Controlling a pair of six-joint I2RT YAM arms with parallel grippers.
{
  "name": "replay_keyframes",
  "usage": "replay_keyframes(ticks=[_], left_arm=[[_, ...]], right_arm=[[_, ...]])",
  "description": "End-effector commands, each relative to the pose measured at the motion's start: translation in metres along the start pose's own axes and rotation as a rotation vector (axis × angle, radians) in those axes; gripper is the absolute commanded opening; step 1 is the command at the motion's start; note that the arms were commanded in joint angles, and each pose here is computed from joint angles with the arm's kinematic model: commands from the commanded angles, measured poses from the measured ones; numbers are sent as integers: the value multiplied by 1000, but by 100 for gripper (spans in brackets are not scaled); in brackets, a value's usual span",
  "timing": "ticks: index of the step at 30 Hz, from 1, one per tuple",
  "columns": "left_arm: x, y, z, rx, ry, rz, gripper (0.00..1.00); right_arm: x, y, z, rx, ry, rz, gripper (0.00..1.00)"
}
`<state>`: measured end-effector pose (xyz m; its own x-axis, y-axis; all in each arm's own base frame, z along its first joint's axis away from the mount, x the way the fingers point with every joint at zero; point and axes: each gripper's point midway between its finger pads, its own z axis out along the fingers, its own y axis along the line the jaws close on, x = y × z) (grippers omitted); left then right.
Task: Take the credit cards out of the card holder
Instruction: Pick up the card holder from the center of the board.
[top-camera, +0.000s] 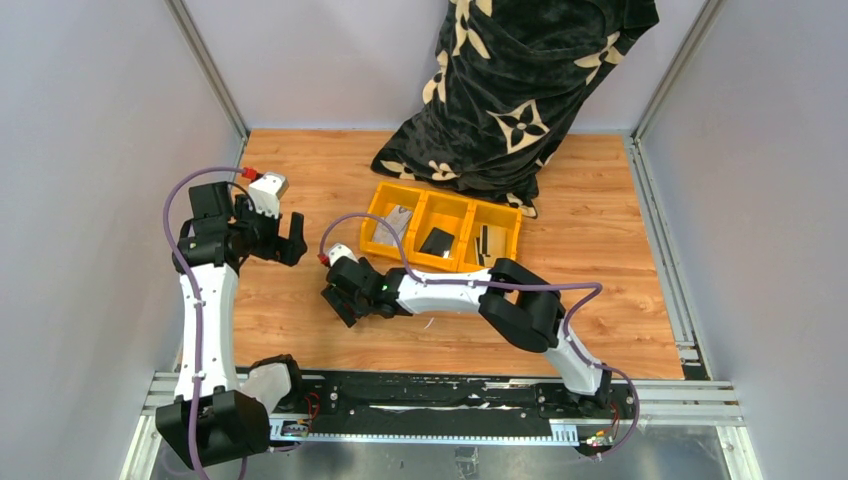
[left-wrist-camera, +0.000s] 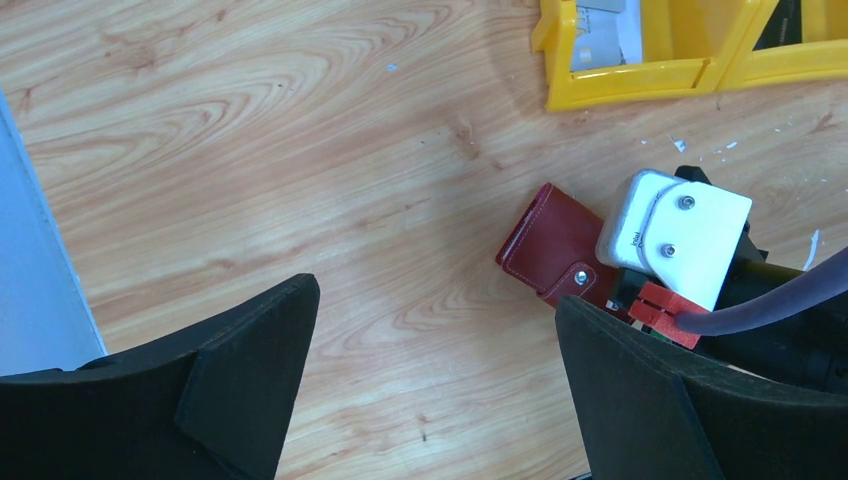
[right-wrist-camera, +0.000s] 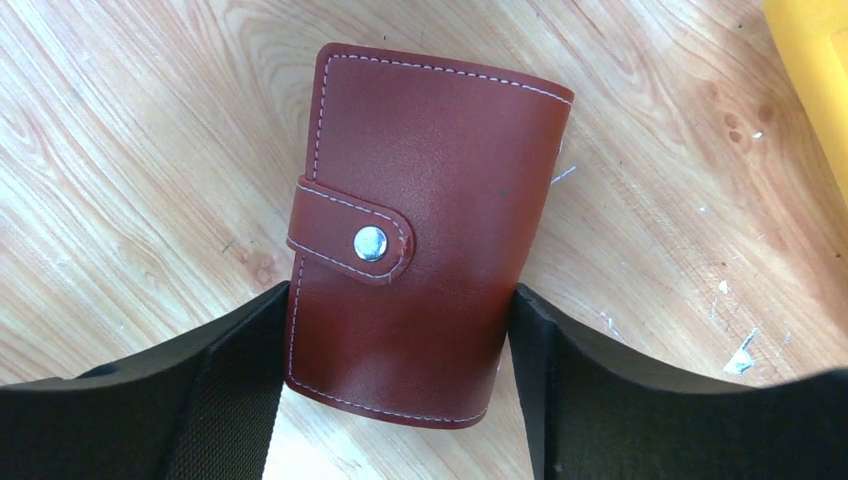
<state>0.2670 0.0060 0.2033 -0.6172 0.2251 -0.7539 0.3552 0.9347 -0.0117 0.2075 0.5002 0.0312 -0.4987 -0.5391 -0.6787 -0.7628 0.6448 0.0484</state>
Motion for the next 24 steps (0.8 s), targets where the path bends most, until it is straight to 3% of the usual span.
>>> replay_keyframes(ticks=[1, 7, 17, 24], left_arm=[[-12, -6, -9, 15, -44, -15, 100], [-7, -18, -6, 71, -48, -60, 100], [4, -41, -4, 164, -56, -126, 100], [-8, -51, -15, 195, -103, -122, 100]], right_arm=[[38, -11, -5, 6, 101, 11, 71], [7, -11, -23, -18, -30, -8, 60], [-49, -3, -70, -96, -275, -1, 59], [-85, -6, -112, -106, -431, 21, 58]])
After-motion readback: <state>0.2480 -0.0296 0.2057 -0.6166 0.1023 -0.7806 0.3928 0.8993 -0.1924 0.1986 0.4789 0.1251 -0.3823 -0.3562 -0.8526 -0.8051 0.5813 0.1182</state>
